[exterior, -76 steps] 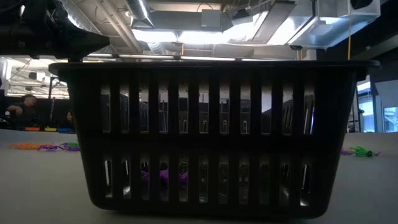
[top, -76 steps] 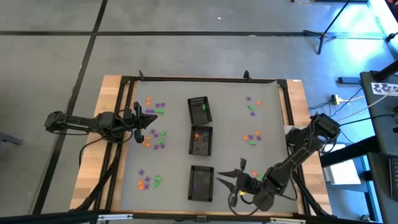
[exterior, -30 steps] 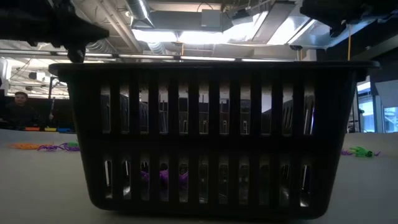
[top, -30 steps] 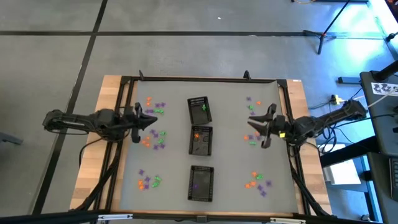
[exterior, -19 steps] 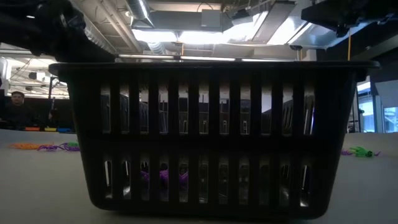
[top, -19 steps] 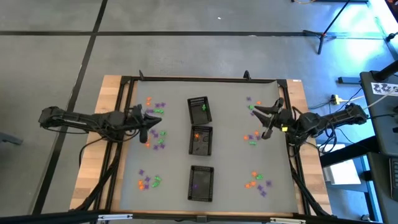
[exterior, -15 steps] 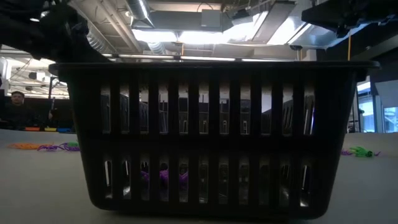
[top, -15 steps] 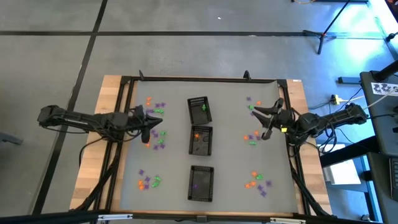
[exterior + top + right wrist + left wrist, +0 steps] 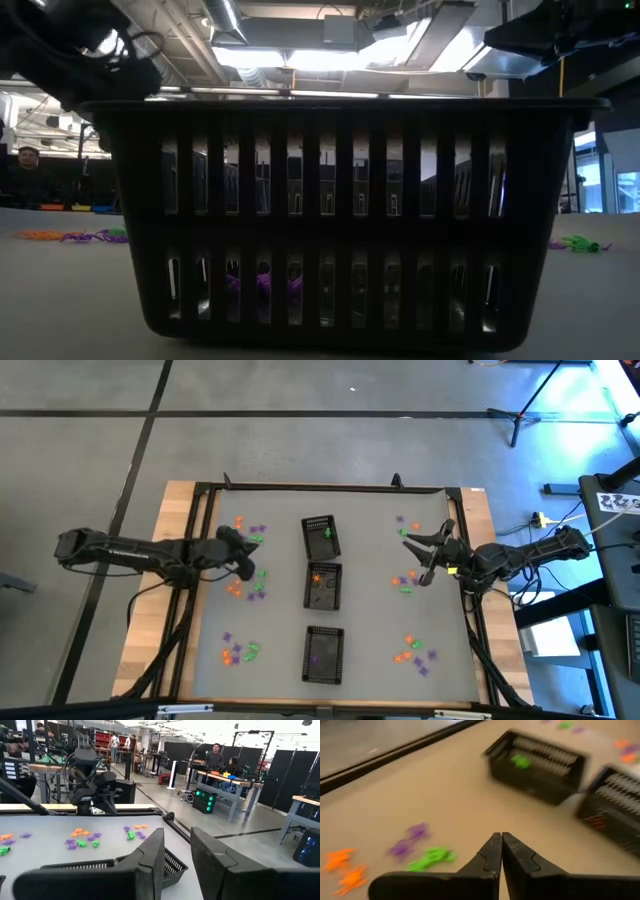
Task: Sort Halloween decoration
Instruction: Put the green skeleton toy into the top black bin
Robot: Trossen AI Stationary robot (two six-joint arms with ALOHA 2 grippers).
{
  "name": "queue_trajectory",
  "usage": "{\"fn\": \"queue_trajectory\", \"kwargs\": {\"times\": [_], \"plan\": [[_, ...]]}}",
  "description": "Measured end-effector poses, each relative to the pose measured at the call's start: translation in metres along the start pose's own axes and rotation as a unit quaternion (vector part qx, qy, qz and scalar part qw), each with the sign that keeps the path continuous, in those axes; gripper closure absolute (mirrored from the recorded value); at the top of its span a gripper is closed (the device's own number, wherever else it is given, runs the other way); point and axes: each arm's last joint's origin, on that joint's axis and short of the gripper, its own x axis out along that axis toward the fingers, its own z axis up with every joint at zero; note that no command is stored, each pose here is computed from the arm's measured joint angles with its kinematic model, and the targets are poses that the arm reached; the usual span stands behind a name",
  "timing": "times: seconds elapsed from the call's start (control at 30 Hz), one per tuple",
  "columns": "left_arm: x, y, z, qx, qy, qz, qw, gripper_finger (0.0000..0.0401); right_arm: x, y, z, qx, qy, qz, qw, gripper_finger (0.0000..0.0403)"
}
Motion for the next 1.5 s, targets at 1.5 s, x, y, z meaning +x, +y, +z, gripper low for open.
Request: {"fn": "queue_trajectory", "kwargs": {"times": [1.5], "plan": [[0.101,0.045,0.020,0.067,0.296,0.099,0.948,0.0254,0.001,0.001,0.003,-0.007,-0.012,0.006,1.000,0.0310]]}}
